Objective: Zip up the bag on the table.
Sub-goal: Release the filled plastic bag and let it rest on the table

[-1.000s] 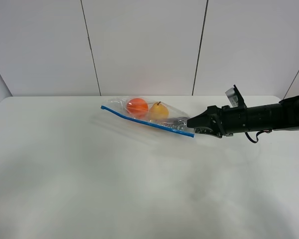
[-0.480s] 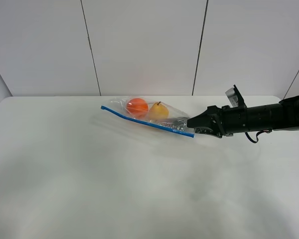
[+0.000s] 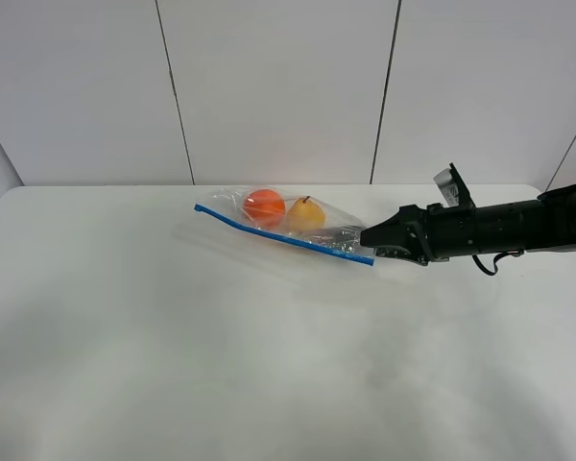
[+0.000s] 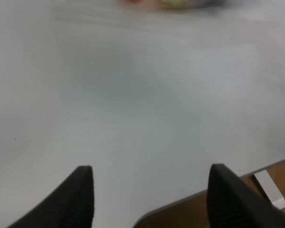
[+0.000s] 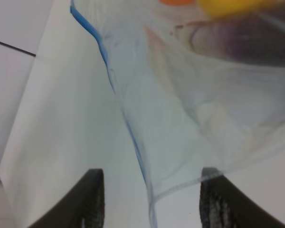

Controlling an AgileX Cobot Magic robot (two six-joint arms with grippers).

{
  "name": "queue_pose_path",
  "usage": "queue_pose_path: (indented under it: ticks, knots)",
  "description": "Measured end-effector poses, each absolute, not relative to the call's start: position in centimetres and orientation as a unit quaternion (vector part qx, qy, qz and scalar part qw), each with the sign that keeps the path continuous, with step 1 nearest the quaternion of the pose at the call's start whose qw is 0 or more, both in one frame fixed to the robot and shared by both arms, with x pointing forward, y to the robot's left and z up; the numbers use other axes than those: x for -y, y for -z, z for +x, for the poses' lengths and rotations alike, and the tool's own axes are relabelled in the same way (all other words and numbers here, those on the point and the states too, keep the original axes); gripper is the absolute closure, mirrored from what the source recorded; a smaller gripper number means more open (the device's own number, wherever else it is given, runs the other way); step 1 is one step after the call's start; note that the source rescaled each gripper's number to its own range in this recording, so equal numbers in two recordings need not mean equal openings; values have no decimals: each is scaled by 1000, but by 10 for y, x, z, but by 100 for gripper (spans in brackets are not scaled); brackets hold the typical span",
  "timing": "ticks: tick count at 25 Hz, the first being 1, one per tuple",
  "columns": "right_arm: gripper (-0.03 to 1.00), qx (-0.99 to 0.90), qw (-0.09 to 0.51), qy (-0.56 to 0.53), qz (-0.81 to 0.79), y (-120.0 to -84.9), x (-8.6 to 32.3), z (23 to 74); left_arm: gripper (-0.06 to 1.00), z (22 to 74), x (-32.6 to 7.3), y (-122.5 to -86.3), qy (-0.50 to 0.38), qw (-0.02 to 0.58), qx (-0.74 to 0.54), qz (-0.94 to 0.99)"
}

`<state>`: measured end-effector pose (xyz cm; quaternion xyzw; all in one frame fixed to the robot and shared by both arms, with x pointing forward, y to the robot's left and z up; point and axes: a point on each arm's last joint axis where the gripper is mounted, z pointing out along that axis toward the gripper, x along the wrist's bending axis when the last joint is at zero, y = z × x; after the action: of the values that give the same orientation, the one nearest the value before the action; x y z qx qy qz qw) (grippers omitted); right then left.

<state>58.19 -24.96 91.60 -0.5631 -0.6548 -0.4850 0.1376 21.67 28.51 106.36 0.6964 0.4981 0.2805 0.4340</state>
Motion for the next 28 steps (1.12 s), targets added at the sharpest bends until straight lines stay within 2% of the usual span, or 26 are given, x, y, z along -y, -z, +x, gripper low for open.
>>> queue_pose_path:
  ticks: [28]
  knots:
    - [28, 769, 68, 464, -435, -910, 251, 576, 15, 217, -285, -1064, -281, 434, -498, 696]
